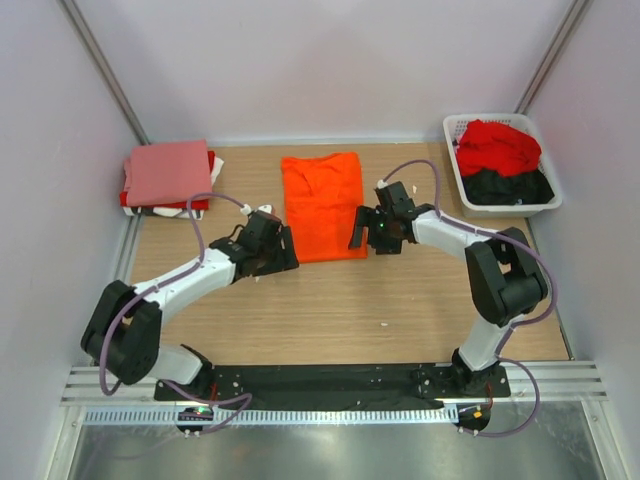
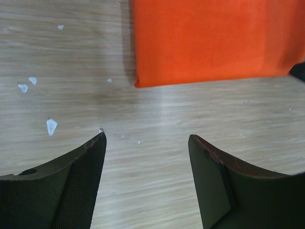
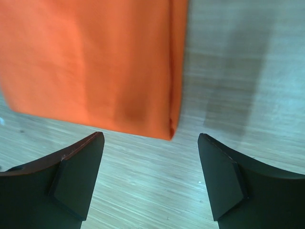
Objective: Fold and stack the t-shirts
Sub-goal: Fold the tshirt, then neatly place the folded tshirt to the corner
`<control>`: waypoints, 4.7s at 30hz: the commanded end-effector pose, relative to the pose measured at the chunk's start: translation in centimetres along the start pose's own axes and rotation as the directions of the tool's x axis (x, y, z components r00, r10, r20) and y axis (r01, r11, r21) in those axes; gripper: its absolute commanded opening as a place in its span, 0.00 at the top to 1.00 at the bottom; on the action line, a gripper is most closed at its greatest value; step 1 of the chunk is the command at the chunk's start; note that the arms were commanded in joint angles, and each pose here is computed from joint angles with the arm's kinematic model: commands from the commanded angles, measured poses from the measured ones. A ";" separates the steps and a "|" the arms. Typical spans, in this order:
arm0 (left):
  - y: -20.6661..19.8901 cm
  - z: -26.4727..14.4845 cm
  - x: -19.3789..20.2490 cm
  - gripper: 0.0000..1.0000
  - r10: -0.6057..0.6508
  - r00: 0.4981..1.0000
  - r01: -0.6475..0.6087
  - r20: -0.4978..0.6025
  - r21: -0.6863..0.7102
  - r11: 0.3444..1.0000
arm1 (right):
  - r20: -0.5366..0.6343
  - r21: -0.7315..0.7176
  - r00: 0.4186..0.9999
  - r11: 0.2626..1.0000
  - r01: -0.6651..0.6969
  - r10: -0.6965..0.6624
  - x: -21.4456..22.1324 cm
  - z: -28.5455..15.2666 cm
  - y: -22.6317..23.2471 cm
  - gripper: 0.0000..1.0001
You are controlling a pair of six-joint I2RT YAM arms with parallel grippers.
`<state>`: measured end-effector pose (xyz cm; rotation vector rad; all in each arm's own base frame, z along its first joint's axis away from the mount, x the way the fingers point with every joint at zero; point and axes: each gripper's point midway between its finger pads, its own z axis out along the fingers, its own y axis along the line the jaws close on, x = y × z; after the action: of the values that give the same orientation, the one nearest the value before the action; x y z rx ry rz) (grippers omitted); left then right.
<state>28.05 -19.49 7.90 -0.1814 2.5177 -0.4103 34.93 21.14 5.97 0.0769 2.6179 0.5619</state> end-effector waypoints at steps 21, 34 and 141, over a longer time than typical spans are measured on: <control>0.4 5.4 -0.9 0.40 -0.068 0.996 0.068 0.056 -0.001 0.998 | -0.084 -0.064 0.995 0.996 -0.057 0.052 3.9 3.7 -0.9 0.60; 2.1 7.2 -0.9 0.53 -0.082 0.994 0.085 0.069 -0.034 0.996 | -0.113 -0.057 0.992 0.997 -0.058 0.051 4.6 4.5 -1.3 0.64; 4.0 9.2 -9.7 0.22 -0.330 0.944 0.329 -0.025 0.156 0.931 | 0.223 -0.072 0.974 0.997 -0.016 0.032 -1.3 -5.2 -1.1 0.00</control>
<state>38.28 -13.93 3.71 -0.5557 2.5679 -0.5723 34.78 17.54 7.87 0.1766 2.4750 0.5321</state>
